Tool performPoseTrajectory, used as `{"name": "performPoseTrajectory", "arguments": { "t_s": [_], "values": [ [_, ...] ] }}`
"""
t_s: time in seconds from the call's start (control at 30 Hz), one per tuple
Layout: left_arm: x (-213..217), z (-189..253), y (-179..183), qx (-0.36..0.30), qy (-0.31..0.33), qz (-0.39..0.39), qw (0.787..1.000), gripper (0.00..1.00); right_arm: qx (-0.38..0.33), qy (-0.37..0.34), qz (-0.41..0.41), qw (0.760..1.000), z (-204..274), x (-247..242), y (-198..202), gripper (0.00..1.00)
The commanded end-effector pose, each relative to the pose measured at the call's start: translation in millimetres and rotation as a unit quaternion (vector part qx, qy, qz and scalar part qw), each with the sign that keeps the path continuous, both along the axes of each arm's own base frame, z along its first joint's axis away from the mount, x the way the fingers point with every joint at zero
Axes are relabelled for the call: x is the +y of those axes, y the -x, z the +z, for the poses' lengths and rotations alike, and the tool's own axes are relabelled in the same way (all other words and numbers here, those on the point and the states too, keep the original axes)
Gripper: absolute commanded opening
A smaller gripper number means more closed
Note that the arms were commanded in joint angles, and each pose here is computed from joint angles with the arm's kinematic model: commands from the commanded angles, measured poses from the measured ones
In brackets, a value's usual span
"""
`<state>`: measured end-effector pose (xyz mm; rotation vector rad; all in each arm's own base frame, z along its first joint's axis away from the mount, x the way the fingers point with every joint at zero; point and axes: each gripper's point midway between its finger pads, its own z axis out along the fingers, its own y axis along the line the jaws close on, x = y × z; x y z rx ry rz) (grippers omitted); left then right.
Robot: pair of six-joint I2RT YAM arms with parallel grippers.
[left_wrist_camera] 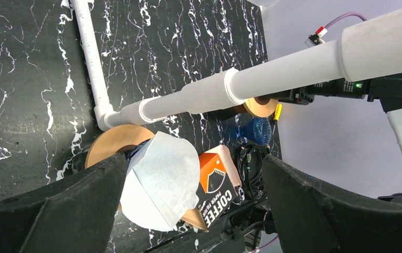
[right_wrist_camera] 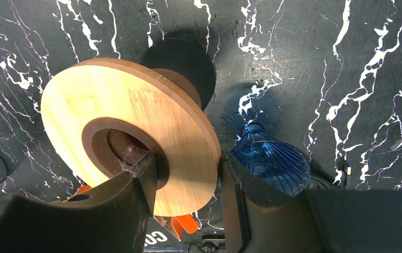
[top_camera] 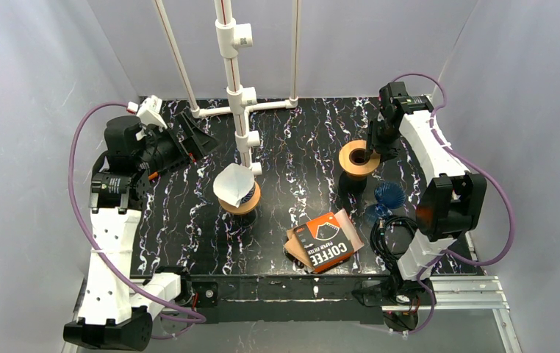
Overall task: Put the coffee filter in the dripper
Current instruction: Place the dripper holder onto the coffee server.
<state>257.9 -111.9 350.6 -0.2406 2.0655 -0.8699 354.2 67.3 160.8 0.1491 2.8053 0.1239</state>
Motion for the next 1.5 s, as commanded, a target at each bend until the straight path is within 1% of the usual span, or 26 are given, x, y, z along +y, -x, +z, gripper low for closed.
{"name": "performPoseTrajectory", "arguments": {
  "t_s": [0.0,0.07,0.13,0.33,0.47,0.57,0.83,1.0,1.13,1.2,1.33,1.47],
  "values": [
    [-1.8,4.9,1.9,-0.01,0.006,-0.007,1.0,0.98,-0.011,-0.001,0.0,1.0,1.7,-2.6,-5.8,0.38],
    [-2.0,4.3,1.5,-0.009,0.006,-0.007,1.0,0.98,-0.012,-0.002,0.0,1.0,1.2,-2.3,-5.5,0.46],
    [-1.3,4.1,1.8,-0.009,0.006,-0.005,1.0,0.98,-0.012,-0.003,0.002,1.0,1.7,-1.9,-5.0,0.52],
    [-0.3,4.2,3.3,-0.011,0.004,-0.002,1.0,0.98,-0.013,-0.001,0.004,1.0,5.4,-2.9,-2.4,0.66],
    [0.0,4.9,3.5,-0.013,0.003,-0.001,1.0,0.98,-0.023,-0.007,0.001,1.0,15.0,-2.1,-2.2,0.78],
    [0.4,6.5,4.0,-0.017,0.001,-0.002,1.0,0.98,-0.034,-0.011,0.0,0.999,26.1,-1.4,-1.8,0.84],
    [5.2,7.8,8.4,-0.028,-0.02,0.001,0.999,0.98,-0.092,-0.016,-0.015,0.996,70.4,-4.5,1.7,0.93],
    [6.5,9.9,14.4,-0.04,-0.031,-0.004,0.999,0.98,-0.124,-0.026,-0.031,0.991,86.2,-5.7,9.6,0.95],
    [9.0,12.3,18.7,-0.053,-0.042,-0.002,0.998,0.98,-0.139,-0.026,-0.047,0.989,88.3,-9.6,20.2,0.95],
    [11.4,13.3,21.6,-0.062,-0.05,0.001,0.997,0.98,-0.143,-0.022,-0.057,0.988,88.7,-13.6,27.1,0.98],
    [15.4,12.3,26.7,-0.071,-0.063,0.006,0.996,0.98,-0.151,-0.019,-0.07,0.986,86.7,-18.2,39.9,0.98],
    [16.0,14.6,31.6,-0.077,-0.066,0.005,0.995,0.98,-0.14,-0.009,-0.1,0.985,72.9,-26.0,51.7,0.98]
  ]
}}
